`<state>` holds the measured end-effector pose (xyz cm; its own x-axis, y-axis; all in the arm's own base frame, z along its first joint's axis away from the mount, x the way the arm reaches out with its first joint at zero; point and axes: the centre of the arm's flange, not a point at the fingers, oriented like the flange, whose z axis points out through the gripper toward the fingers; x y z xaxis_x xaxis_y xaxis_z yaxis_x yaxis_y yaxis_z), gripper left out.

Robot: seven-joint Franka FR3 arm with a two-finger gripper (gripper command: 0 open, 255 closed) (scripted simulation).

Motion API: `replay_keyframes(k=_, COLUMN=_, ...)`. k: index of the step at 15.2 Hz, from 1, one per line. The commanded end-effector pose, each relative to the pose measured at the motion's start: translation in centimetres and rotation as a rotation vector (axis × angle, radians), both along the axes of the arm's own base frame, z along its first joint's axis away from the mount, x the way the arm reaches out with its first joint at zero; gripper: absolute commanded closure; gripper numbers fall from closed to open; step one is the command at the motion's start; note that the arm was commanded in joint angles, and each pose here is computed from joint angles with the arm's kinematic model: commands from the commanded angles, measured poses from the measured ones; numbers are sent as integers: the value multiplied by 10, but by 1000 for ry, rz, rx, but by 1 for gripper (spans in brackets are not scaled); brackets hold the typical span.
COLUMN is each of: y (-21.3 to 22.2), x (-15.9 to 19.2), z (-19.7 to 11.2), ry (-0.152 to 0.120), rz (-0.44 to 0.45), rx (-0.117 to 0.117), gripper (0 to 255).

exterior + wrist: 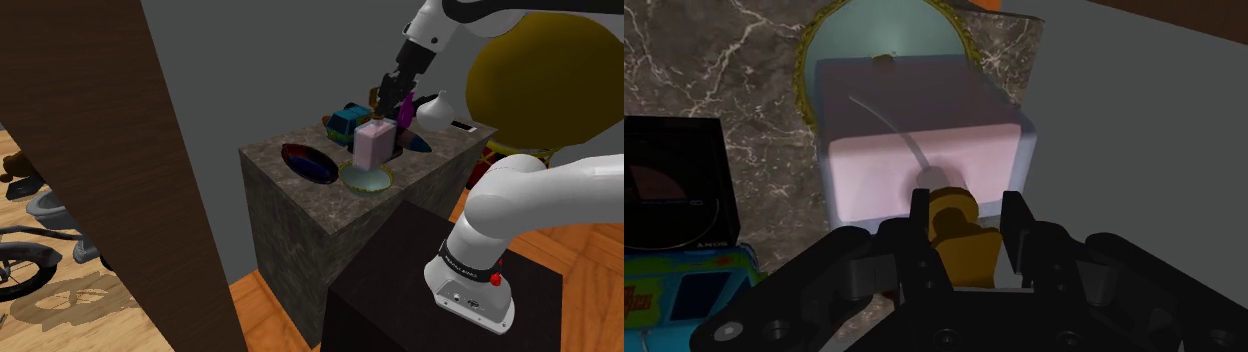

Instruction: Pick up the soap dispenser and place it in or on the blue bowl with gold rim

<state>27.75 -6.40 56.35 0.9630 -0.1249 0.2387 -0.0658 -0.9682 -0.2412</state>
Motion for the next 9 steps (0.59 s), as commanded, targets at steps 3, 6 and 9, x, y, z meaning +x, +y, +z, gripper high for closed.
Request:
replay_keyframes(k=3, y=0, x=-1, z=-22, ry=-1, rz=0, rx=0, gripper=255)
replay_keyframes(k=6, y=0, x=-1, z=-38, ry=-1, rz=0, rx=0, gripper=255)
replay_keyframes(k=9, y=0, x=-1, z=-38, ry=-1, rz=0, rx=0, gripper=255)
